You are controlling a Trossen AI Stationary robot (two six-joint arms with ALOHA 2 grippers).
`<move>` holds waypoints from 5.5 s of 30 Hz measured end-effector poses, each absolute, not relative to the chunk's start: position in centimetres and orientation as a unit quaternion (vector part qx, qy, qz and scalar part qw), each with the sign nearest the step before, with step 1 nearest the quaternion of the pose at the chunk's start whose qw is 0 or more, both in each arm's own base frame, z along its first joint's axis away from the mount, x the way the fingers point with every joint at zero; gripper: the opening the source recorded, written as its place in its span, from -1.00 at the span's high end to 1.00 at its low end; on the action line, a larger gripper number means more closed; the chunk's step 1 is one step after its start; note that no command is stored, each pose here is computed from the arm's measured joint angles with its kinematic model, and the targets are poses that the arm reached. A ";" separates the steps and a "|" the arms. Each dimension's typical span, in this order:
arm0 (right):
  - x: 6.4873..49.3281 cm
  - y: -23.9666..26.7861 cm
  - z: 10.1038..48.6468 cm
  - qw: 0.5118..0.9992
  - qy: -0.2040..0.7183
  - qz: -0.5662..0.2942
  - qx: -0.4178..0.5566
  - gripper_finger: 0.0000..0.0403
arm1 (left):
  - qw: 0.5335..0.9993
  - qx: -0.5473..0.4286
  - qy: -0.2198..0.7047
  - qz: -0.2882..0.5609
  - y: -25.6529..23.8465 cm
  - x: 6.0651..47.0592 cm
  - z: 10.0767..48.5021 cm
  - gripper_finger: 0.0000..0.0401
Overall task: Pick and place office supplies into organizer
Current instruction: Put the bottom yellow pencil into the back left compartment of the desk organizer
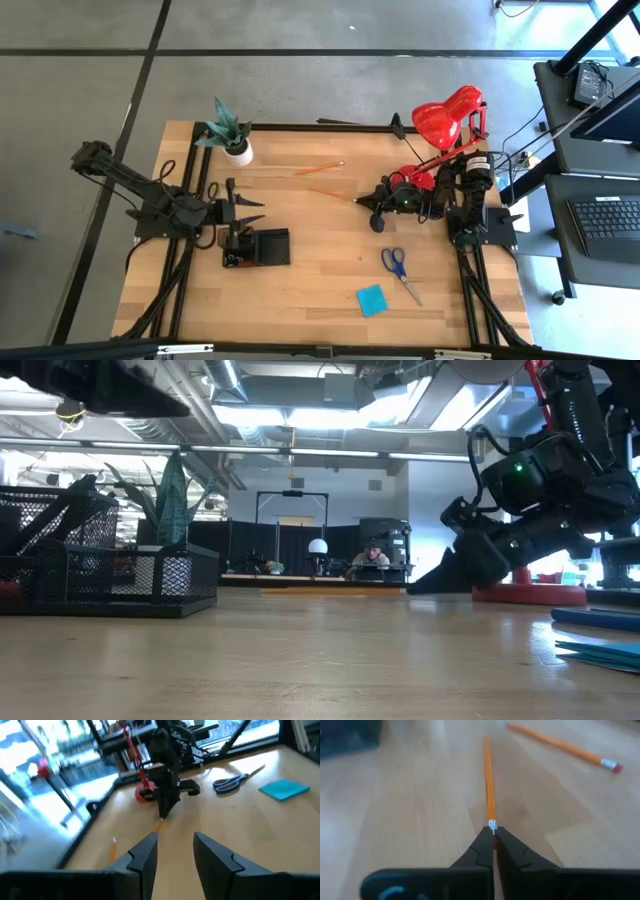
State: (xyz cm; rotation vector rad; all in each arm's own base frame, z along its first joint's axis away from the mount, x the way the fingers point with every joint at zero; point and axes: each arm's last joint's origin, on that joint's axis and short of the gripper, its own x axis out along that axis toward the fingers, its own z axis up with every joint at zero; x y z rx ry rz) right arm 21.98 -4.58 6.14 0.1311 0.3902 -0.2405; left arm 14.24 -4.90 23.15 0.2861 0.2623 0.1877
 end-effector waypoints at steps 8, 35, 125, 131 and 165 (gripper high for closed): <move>22.3 -4.6 8.1 0.977 0.140 -0.123 0.100 0.96 | 0.942 0.280 0.136 0.126 -5.6 16.6 22.5 0.26; 34.7 -5.6 17.4 0.979 0.120 -0.110 0.123 0.96 | 0.786 0.449 0.337 0.259 -3.0 26.7 19.0 0.15; 34.9 -3.3 16.0 0.963 0.259 -0.058 0.047 -0.30 | 0.997 -0.054 0.019 0.052 -7.1 11.2 20.5 0.92; 34.9 -3.3 16.1 0.963 0.259 -0.058 0.048 -0.30 | 0.995 -0.067 0.033 0.072 -7.3 10.4 18.4 0.92; 34.9 -3.3 16.1 0.962 0.258 -0.061 0.059 -0.30 | 0.990 -0.095 0.072 0.077 -7.2 9.3 14.3 0.67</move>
